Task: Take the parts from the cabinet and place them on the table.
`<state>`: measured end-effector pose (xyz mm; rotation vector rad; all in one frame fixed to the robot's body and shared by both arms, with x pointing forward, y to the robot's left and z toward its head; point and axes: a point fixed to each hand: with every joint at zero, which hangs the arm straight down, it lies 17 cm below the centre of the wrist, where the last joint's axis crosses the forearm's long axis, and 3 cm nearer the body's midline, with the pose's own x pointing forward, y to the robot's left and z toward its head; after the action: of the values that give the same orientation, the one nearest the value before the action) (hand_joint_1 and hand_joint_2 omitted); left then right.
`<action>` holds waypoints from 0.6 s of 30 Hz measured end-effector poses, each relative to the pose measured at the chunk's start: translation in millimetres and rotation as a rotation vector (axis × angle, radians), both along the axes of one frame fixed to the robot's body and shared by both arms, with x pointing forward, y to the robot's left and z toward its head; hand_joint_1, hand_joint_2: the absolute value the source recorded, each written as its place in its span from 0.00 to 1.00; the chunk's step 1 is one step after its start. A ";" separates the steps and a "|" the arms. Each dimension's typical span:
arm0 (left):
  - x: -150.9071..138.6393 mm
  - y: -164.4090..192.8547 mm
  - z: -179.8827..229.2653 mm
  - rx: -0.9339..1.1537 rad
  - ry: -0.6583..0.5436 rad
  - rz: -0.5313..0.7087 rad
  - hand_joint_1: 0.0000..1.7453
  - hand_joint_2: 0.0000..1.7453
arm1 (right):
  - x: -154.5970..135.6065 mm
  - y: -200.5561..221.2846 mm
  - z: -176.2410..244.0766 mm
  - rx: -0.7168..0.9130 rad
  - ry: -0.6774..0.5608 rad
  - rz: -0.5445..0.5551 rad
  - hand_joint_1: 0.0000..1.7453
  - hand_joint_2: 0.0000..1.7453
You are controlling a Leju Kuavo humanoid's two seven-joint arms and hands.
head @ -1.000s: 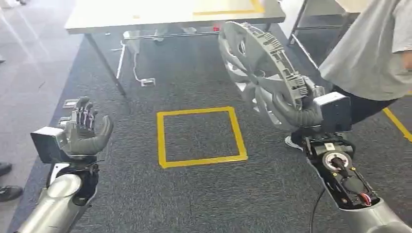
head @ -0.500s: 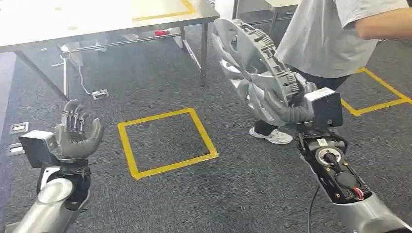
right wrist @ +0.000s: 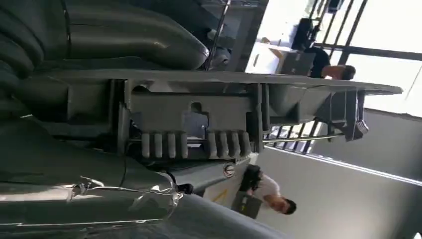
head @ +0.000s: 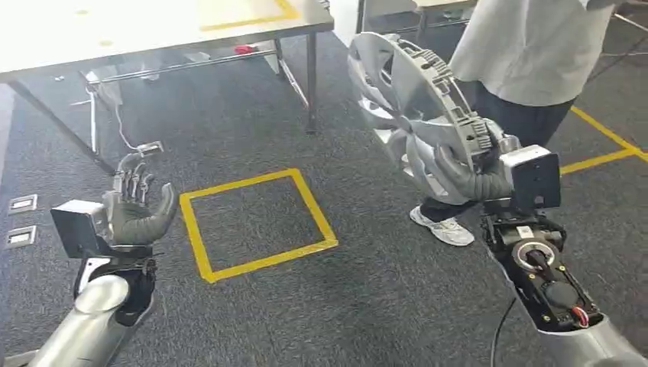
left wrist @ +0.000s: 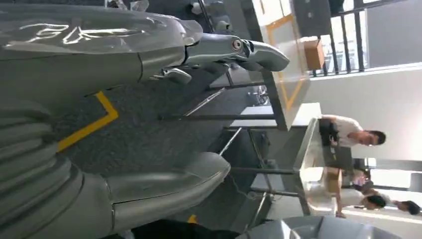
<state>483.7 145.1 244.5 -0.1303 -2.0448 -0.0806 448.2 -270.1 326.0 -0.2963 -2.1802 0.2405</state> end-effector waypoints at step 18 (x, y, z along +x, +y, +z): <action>-3.9 -0.7 12.5 -0.024 -0.028 0.004 0.00 1.00 | -1.6 0.9 6.8 -0.004 -0.008 -0.002 1.00 1.00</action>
<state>479.8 144.3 257.0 -0.1402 -2.0742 -0.0560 446.6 -269.2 332.8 -0.3021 -2.1872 0.2431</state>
